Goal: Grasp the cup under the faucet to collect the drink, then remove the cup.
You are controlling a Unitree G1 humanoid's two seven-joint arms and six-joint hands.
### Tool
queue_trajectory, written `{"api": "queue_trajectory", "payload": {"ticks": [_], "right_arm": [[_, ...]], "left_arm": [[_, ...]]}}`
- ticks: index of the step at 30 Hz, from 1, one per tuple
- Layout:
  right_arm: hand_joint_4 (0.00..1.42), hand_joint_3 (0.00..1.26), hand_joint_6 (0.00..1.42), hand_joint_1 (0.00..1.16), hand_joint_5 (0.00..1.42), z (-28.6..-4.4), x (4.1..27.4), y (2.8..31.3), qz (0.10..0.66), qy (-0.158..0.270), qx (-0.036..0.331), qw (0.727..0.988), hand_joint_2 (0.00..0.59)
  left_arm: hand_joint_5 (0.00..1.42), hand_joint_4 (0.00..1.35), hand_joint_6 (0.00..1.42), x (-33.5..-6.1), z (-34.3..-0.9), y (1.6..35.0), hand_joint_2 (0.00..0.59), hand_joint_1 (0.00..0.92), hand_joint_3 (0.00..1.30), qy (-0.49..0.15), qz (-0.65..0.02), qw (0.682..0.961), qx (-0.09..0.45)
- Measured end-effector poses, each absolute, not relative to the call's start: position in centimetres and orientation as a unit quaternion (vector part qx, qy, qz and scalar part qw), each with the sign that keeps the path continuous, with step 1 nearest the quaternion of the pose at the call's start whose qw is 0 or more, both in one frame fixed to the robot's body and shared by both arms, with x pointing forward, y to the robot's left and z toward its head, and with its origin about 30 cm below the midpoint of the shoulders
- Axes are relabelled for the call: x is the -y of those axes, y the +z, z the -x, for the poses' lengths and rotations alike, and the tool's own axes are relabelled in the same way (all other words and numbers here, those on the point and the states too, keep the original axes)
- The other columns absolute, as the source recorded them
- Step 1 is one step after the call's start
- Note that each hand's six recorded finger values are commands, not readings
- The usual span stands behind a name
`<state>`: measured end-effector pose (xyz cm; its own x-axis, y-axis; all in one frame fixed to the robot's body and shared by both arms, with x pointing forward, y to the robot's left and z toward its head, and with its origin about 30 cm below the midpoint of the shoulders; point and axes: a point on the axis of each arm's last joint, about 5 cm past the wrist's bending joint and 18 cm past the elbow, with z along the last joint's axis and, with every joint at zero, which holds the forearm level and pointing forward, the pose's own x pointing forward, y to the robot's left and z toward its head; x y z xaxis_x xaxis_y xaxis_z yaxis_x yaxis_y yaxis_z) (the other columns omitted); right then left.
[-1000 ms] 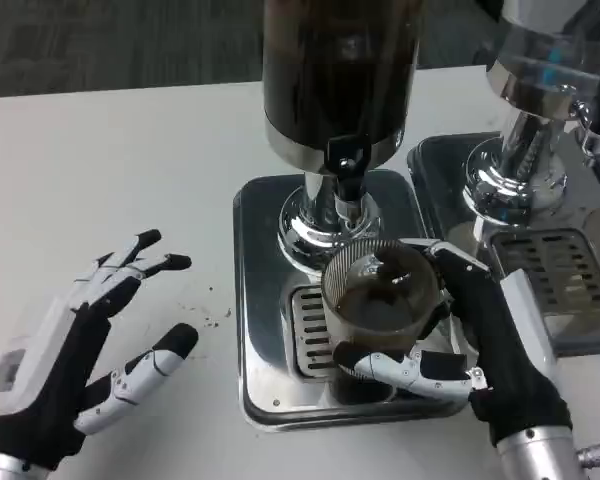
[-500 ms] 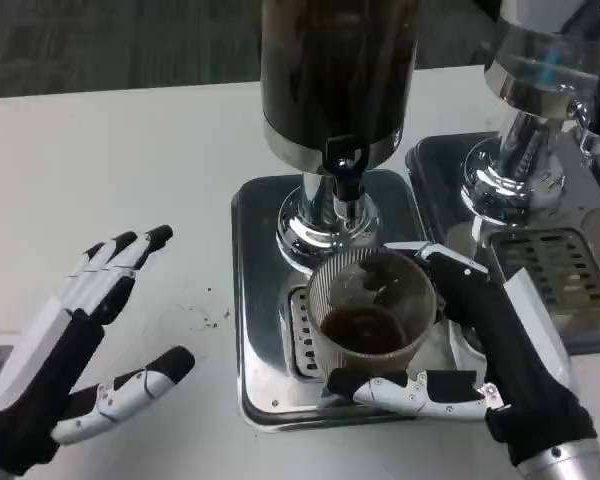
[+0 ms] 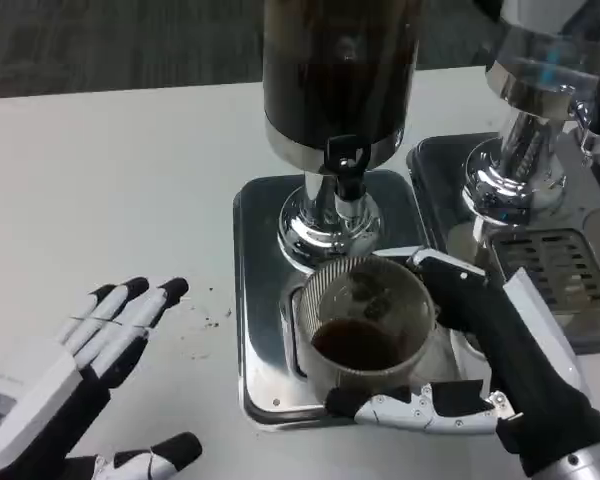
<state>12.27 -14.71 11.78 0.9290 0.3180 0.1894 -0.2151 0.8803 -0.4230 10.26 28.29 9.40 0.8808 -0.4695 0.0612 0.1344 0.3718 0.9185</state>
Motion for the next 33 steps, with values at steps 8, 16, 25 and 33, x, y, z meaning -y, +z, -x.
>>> {"api": "queue_trajectory", "payload": {"ticks": [8, 16, 25, 33], "right_arm": [[0.71, 0.61, 0.93, 1.07, 0.75, -12.0, 14.8, 12.6, 0.207, 0.167, 0.138, 0.954, 0.126], [0.72, 0.61, 0.93, 1.06, 0.77, -11.5, 14.8, 12.7, 0.204, 0.187, 0.131, 0.952, 0.126], [0.72, 0.62, 0.93, 1.06, 0.77, -11.2, 14.7, 12.6, 0.201, 0.192, 0.119, 0.953, 0.126], [0.73, 0.63, 0.93, 1.06, 0.77, -11.0, 14.7, 12.4, 0.197, 0.190, 0.108, 0.956, 0.126]], "left_arm": [[0.00, 0.00, 0.00, -28.4, -8.9, 9.7, 0.163, 0.000, 0.00, -0.184, -0.536, 0.811, 0.146], [0.00, 0.00, 0.00, -28.2, -8.7, 9.7, 0.162, 0.000, 0.00, -0.181, -0.535, 0.812, 0.145], [0.00, 0.00, 0.00, -27.9, -8.2, 9.4, 0.161, 0.000, 0.00, -0.180, -0.528, 0.818, 0.138], [0.00, 0.00, 0.00, -27.8, -8.1, 9.3, 0.160, 0.000, 0.00, -0.180, -0.526, 0.820, 0.137]]}}
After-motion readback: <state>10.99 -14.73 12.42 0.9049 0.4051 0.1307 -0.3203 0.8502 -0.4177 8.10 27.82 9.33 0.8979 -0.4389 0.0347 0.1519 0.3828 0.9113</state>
